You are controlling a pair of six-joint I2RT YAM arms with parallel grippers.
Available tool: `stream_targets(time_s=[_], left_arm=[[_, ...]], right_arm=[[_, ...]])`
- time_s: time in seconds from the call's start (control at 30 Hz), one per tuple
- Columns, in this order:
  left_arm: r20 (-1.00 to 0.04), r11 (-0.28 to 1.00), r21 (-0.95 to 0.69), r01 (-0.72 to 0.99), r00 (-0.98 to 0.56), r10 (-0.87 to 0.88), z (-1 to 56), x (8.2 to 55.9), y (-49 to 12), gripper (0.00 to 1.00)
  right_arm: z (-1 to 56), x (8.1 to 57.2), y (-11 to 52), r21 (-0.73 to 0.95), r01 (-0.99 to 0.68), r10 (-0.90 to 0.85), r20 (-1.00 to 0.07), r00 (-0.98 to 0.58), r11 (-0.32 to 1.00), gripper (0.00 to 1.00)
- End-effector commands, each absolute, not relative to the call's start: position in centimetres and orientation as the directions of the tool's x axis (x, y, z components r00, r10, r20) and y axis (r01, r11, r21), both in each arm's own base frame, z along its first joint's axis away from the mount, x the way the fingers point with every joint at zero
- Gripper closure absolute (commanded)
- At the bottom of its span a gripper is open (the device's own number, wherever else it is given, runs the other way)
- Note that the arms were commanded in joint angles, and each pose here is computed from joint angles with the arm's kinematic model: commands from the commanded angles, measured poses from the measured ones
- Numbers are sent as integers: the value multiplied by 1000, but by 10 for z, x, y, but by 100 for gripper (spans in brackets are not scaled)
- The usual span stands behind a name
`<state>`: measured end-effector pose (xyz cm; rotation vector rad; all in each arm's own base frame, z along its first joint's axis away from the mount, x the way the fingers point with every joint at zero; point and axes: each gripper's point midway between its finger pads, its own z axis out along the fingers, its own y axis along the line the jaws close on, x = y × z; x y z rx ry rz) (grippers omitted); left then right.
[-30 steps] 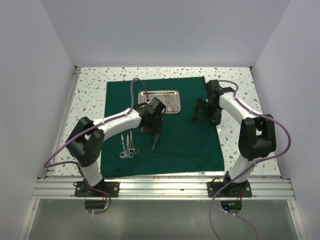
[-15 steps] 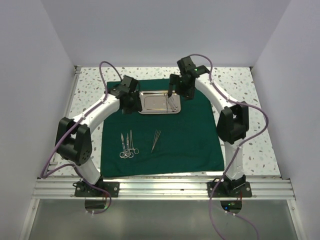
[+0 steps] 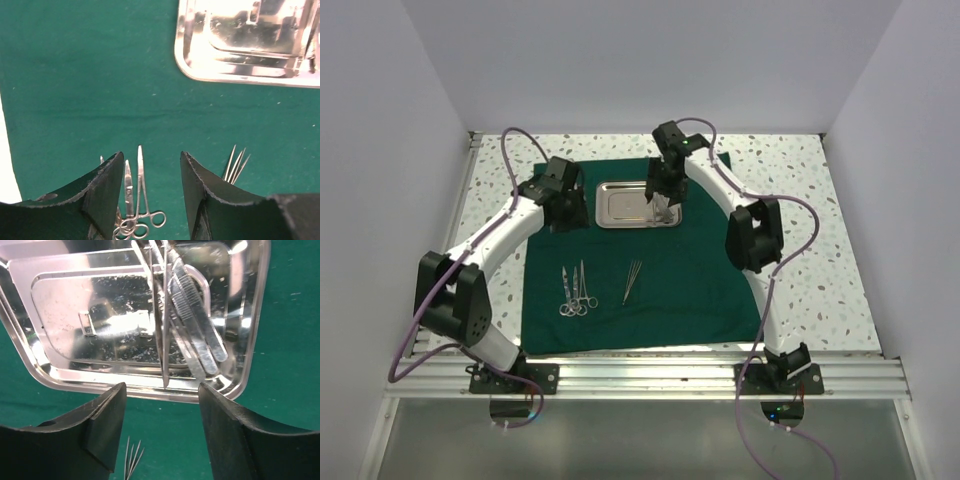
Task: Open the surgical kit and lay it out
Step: Pick up the medical item from the container.
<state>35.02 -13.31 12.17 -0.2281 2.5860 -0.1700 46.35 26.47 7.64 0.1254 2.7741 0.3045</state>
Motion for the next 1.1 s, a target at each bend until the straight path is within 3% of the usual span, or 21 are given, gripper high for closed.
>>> stream_targets(time_s=[0.0, 0.53, 0.73, 0.87, 1.07], left_arm=[[-531, 981, -156, -118, -827, -184, 130, 345, -123, 48], [-522, 979, -133, -153, -829, -200, 121, 327, -102, 49], [-519, 981, -124, -151, -833, -194, 118, 323, -99, 49], [-516, 980, -122, -154, -834, -195, 116, 324, -97, 50], [-513, 979, -133, -153, -835, -200, 111, 326, -95, 50]], right_arm=[[81, 462, 275, 222, 40, 114, -334, -936, 974, 39], [41, 464, 285, 171, 41, 94, -309, -946, 984, 44], [25, 468, 286, 150, 55, 99, -305, -947, 987, 52], [16, 464, 281, 100, 53, 81, -298, -951, 994, 65], [-5, 446, 276, -21, 7, 1, -267, -964, 1000, 74]])
